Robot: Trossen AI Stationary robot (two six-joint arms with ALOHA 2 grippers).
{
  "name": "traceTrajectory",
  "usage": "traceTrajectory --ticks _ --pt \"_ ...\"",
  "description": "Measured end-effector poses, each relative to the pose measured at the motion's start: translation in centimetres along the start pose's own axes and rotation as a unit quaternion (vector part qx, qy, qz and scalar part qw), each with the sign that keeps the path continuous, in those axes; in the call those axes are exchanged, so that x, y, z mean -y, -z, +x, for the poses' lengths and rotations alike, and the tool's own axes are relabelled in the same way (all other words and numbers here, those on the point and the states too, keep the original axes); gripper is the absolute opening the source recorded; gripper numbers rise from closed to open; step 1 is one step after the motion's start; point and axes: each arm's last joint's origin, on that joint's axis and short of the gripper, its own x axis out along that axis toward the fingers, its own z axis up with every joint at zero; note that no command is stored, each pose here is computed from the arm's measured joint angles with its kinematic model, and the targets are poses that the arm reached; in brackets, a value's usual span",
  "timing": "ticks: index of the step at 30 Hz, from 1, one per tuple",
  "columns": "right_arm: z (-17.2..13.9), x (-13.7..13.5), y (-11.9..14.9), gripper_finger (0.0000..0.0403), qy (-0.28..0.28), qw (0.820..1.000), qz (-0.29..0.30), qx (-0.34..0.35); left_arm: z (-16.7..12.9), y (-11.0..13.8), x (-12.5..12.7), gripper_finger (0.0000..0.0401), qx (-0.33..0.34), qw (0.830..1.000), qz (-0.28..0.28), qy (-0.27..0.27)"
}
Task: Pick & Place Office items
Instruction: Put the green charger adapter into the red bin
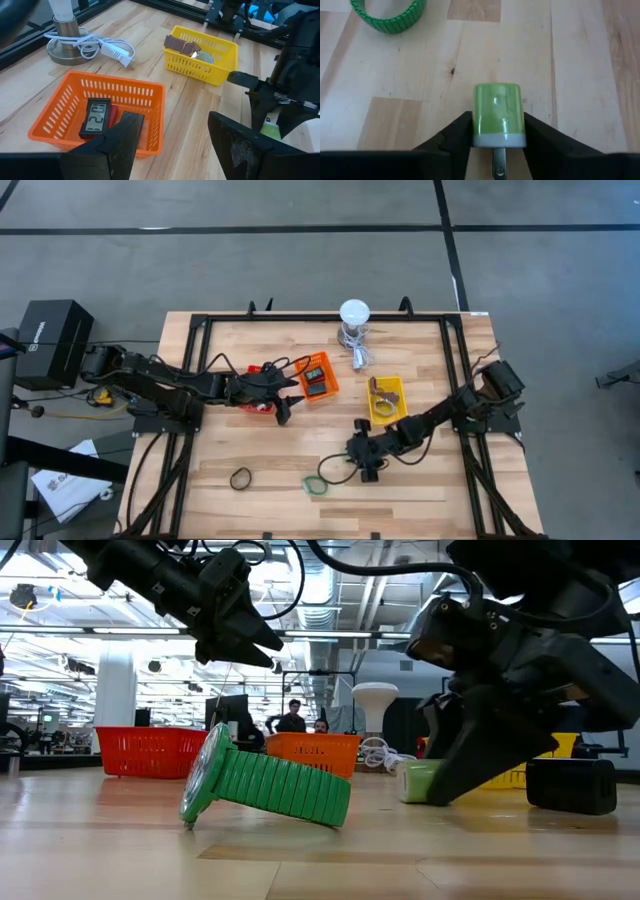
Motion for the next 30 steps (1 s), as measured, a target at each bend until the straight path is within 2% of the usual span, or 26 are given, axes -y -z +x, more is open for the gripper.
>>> traceTrajectory --ticks 2,6,9,12,16,22,27,30 --pt "0.0 0.3 -0.1 0.0128 0.001 1.0 0.004 0.0 0.0 0.0 0.0 0.0232 0.0 1.0 0.0 0.0" --pt "0.1 0.9 -0.3 0.0126 -0.006 1.0 0.006 -0.002 0.0 0.0 0.1 0.0232 0.0 1.0 0.011 0.005" --pt "0.2 1.2 -0.7 0.0139 -0.012 1.0 -0.007 -0.005 -0.3 0.2 0.9 0.0231 -0.006 0.996 0.065 0.053" --pt "0.2 1.7 -1.7 0.0152 -0.007 1.0 -0.017 0.007 -0.8 0.6 2.3 0.0221 -0.012 0.985 0.129 0.118" --pt "0.2 2.7 -3.2 0.0132 0.0 1.0 -0.013 0.026 -1.9 1.5 4.4 0.0201 -0.008 0.965 0.2 0.172" --pt "0.1 4.8 -5.4 0.0125 -0.039 0.998 0.017 0.046 -3.0 3.2 6.9 0.0189 0.011 0.941 0.302 0.151" --pt "-0.2 6.3 -7.5 0.0133 -0.075 0.994 0.016 0.072 -2.1 5.3 8.7 0.0213 0.02 0.916 0.376 0.138" --pt "-0.6 7.0 -8.9 0.013 -0.099 0.991 0.02 0.09 -1.5 6.6 9.6 0.0233 0.033 0.891 0.44 0.107"
